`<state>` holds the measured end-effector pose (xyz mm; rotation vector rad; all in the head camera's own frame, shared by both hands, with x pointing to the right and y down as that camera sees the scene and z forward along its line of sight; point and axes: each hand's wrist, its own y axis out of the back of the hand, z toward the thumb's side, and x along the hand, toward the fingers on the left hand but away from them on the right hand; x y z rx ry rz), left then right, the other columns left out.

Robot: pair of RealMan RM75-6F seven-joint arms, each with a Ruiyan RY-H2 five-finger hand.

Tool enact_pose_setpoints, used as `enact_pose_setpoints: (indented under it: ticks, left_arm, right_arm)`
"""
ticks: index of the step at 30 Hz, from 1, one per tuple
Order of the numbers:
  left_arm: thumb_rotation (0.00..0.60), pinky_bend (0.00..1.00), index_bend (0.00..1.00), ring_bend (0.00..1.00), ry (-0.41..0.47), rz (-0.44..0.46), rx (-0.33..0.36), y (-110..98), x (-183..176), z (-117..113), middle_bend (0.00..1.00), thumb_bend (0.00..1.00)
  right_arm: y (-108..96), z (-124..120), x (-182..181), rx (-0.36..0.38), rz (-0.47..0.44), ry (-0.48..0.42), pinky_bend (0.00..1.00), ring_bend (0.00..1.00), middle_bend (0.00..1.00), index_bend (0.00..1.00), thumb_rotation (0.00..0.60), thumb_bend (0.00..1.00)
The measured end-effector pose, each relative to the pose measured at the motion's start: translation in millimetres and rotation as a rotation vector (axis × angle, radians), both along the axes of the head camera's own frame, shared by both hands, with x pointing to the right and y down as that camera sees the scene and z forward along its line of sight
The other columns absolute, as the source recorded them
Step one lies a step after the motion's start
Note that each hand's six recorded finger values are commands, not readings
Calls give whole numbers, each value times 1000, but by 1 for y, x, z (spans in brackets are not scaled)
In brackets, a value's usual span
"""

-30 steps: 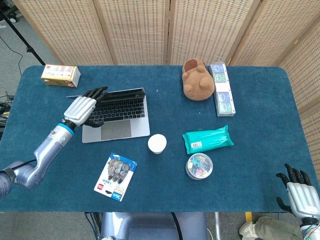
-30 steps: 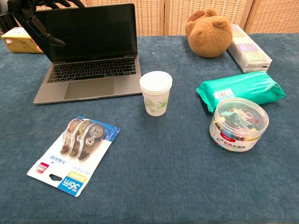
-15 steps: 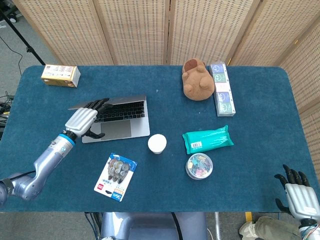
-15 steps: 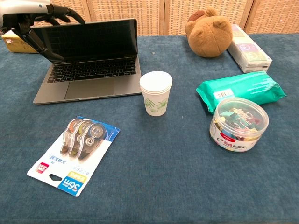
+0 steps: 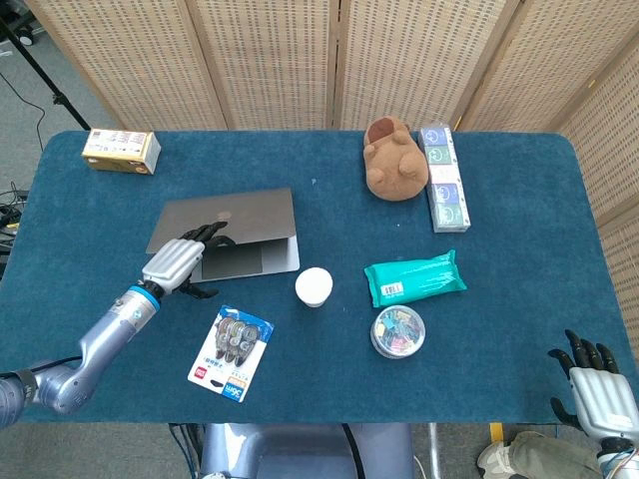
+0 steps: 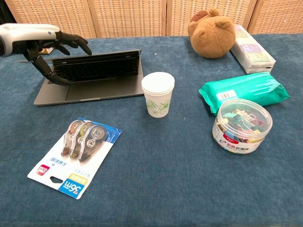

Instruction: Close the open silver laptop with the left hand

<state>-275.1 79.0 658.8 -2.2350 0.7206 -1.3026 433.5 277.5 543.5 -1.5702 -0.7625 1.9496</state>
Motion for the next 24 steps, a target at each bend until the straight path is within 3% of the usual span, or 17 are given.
enact_pose_setpoints:
  ticks: [24]
  left_arm:
    - [600,117,143,5,-21,-72,-167,47,-17,51,0,193]
  right_arm:
    - [1,0,2,-15,5,5,0,0,0,221,600,372]
